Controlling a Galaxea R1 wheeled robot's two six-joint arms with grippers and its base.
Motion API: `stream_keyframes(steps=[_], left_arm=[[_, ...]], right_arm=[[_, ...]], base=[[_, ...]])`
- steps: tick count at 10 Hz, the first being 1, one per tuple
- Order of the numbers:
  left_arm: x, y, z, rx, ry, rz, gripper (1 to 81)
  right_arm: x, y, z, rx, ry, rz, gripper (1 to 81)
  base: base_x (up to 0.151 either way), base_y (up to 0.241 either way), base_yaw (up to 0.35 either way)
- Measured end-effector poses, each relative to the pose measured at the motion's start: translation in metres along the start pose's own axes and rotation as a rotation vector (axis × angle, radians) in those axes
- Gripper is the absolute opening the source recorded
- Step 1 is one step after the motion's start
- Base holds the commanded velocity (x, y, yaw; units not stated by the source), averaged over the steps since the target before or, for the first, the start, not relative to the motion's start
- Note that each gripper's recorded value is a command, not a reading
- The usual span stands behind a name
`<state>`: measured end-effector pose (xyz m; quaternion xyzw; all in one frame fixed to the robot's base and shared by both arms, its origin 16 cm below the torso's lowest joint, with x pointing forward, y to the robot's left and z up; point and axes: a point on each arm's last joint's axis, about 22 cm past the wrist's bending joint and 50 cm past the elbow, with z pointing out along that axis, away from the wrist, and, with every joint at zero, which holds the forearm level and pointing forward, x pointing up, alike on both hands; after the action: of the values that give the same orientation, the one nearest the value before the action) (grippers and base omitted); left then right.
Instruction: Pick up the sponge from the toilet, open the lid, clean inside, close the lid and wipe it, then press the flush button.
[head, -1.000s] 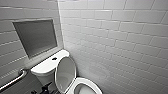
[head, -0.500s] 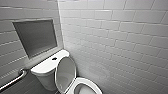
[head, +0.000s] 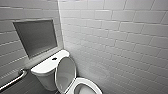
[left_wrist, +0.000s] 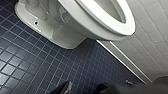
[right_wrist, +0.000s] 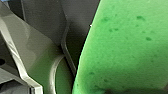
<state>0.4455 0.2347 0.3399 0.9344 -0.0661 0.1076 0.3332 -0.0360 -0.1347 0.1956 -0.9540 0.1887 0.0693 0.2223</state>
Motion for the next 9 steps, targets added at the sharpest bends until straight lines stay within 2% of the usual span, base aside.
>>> stream_keyframes(steps=[2,3,4,6,8,9], left_arm=[[-0.065,0.024,0.035,0.003,-0.097,0.034,81.1],[-0.095,0.024,0.035,0.023,-0.137,0.041,81.1],[-0.11,0.022,0.028,0.039,-0.16,0.057,81.1],[-0.118,0.047,0.029,0.014,-0.179,0.066,81.1],[-0.15,0.07,0.034,0.0,-0.221,0.046,81.1],[-0.167,0.064,0.031,0.028,-0.241,0.038,81.1]], right_arm=[[-0.001,-0.001,-0.001,0.0,0.0,0.001,1.0],[0.001,-0.003,-0.006,0.0,0.005,0.0,1.0],[0.011,-0.007,-0.014,0.002,0.041,0.0,1.0],[0.049,-0.018,-0.033,0.005,0.125,-0.006,1.0],[0.03,-0.025,-0.051,0.0,0.106,0.009,1.0],[0.016,-0.029,-0.058,0.001,0.092,0.014,1.0]], base=[[0.0,0.0,0.0],[0.0,0.0,0.0],[0.0,0.0,0.0],[0.0,0.0,0.0],[0.0,0.0,0.0],[0.0,0.0,0.0]])
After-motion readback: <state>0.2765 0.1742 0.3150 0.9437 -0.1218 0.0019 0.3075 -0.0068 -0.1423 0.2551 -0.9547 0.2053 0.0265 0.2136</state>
